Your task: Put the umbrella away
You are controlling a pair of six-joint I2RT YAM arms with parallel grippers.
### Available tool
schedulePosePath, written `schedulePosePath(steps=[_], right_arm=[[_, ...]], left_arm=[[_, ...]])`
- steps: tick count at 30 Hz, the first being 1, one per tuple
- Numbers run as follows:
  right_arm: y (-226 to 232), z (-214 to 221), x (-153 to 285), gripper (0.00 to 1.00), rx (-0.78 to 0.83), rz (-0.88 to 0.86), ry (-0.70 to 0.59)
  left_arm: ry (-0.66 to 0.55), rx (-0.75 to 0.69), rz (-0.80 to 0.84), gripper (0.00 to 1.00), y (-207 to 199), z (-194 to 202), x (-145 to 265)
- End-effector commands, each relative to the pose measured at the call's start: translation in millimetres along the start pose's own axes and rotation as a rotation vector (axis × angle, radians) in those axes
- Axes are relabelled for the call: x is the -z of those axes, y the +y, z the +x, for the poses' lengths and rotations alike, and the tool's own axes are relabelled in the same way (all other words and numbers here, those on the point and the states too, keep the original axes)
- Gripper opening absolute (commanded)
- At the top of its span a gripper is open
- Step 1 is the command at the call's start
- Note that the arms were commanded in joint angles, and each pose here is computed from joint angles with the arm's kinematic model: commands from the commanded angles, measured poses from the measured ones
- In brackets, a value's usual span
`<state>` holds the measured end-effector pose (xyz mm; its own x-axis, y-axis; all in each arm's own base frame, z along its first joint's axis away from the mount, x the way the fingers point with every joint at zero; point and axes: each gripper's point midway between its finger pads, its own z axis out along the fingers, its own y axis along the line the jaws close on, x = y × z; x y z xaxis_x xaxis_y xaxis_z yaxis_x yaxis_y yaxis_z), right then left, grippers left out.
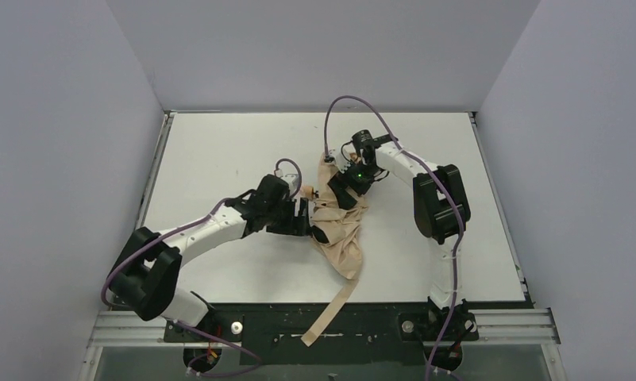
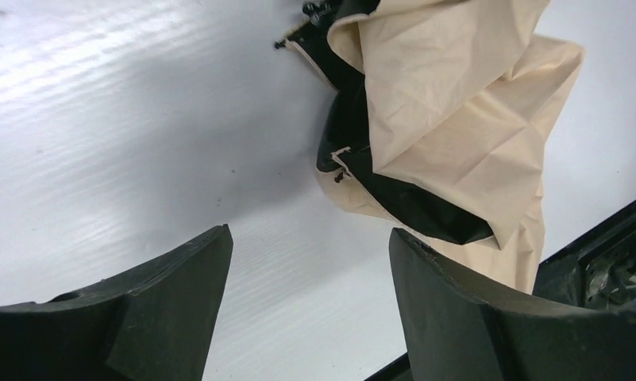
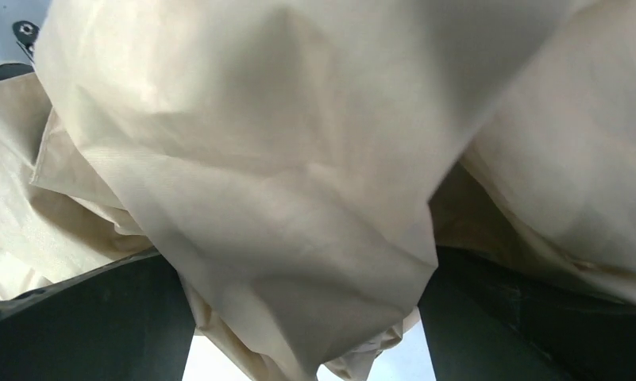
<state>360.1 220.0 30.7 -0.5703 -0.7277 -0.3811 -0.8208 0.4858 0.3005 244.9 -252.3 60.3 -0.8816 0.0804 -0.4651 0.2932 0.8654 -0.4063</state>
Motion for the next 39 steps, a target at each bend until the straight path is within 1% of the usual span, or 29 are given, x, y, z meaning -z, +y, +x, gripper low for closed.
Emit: schedulePosePath(steps=[1, 4, 5, 7, 10, 12, 15, 17, 19, 24, 27, 31, 34, 36, 38, 39], right_arm=[[-13, 18, -11, 0.89, 0.0, 0.075, 0.063], [-17, 20, -13, 0.67, -0.002, 0.087, 0.071], [-18, 20, -14, 0.67, -0.005, 0.094, 0.066], [-19, 15, -14, 0.63, -0.023, 0.104, 0.04], [-17, 5, -15, 0.62, -0.044, 0.113, -0.034], [-15, -2, -13, 0.61, -0.015, 0.132, -0.091], [-4, -9, -10, 0.6, 0.132, 0.164, -0.148], [0, -7, -9, 0.59, 0.218, 0.182, -0.142], [1, -6, -9, 0.55, 0.255, 0.186, -0.132], [0, 7, -9, 0.46, 0.351, 0.202, -0.065], [1, 12, -10, 0.43, 0.382, 0.208, -0.068], [10, 8, -8, 0.42, 0.469, 0.213, -0.133], [20, 6, -6, 0.41, 0.548, 0.217, -0.189], [25, 9, -6, 0.4, 0.619, 0.229, -0.202], [27, 12, -6, 0.39, 0.673, 0.245, -0.203], [27, 14, -7, 0.39, 0.693, 0.254, -0.197]], left_arm=[[-0.151, -0.001, -0.008, 0.71, -6, -50, 39], [-0.193, 0.008, -0.016, 0.73, 1, -66, 59], [-0.203, 0.012, -0.017, 0.74, 5, -72, 65], [-0.227, 0.015, -0.011, 0.73, 9, -83, 79], [-0.278, 0.02, -0.004, 0.73, 17, -102, 101], [-0.306, 0.012, -0.004, 0.73, 19, -112, 114], [-0.341, -0.006, -0.011, 0.73, 24, -122, 129], [-0.361, -0.024, -0.016, 0.74, 27, -128, 136], [-0.374, -0.046, -0.014, 0.73, 28, -132, 139], [-0.391, -0.134, 0.008, 0.74, 25, -143, 140], [-0.454, -0.195, 0.035, 0.74, 19, -153, 142], [-0.555, -0.298, 0.083, 0.75, 13, -162, 139], [-0.63, -0.378, 0.126, 0.78, 5, -175, 137], [-0.626, -0.447, 0.162, 0.8, -1, -177, 130], [-0.599, -0.485, 0.18, 0.82, -3, -177, 118], [-0.588, -0.527, 0.193, 0.82, -5, -177, 113]])
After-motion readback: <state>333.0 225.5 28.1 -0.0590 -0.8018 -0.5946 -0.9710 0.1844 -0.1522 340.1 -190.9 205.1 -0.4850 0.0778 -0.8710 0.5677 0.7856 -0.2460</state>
